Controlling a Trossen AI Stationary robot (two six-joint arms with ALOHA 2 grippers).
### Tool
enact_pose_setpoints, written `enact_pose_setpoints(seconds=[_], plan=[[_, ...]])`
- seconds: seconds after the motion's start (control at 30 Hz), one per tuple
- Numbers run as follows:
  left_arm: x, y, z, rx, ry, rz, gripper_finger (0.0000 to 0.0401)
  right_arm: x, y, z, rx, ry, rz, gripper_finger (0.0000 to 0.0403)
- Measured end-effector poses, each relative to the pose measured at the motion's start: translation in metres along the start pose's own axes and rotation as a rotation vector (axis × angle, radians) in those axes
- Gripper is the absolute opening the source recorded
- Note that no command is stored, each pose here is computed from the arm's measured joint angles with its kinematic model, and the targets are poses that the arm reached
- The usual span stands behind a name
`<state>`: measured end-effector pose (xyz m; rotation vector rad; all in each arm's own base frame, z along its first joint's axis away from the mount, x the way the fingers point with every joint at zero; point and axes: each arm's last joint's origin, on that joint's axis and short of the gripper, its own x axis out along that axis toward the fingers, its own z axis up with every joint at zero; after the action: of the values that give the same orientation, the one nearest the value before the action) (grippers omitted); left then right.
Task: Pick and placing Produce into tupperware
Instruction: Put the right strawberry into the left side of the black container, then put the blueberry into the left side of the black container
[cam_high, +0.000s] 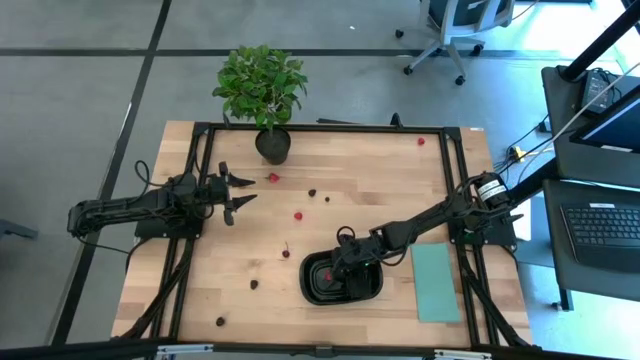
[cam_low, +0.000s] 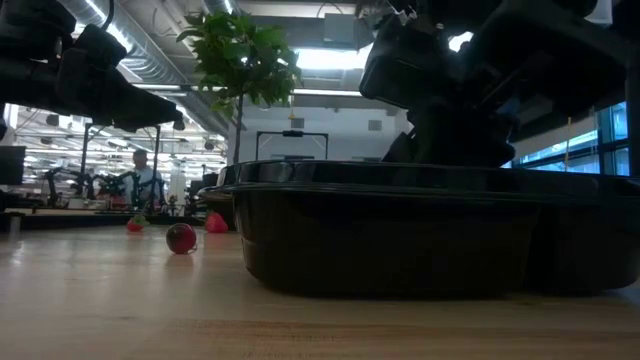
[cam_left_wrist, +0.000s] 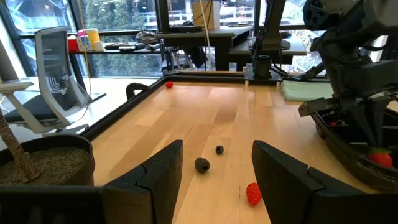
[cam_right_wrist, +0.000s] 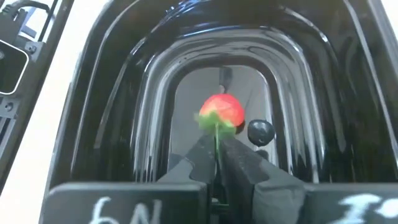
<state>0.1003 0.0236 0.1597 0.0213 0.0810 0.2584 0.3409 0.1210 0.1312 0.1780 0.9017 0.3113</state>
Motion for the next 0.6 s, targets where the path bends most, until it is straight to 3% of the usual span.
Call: enact_pose_setpoints(seconds=[0.4,0.6], plan=[[0.000,0.000,0.000,0.000,0.000,0.000,0.0186,-0.001,0.000,0.002,0.029,0.009,-0.004,0.0038],[0.000,0.000,0.000,0.000,0.000,0.000,0.0186,-0.007,0.005,0.019,0.004,0.077,-0.025,0.0091]])
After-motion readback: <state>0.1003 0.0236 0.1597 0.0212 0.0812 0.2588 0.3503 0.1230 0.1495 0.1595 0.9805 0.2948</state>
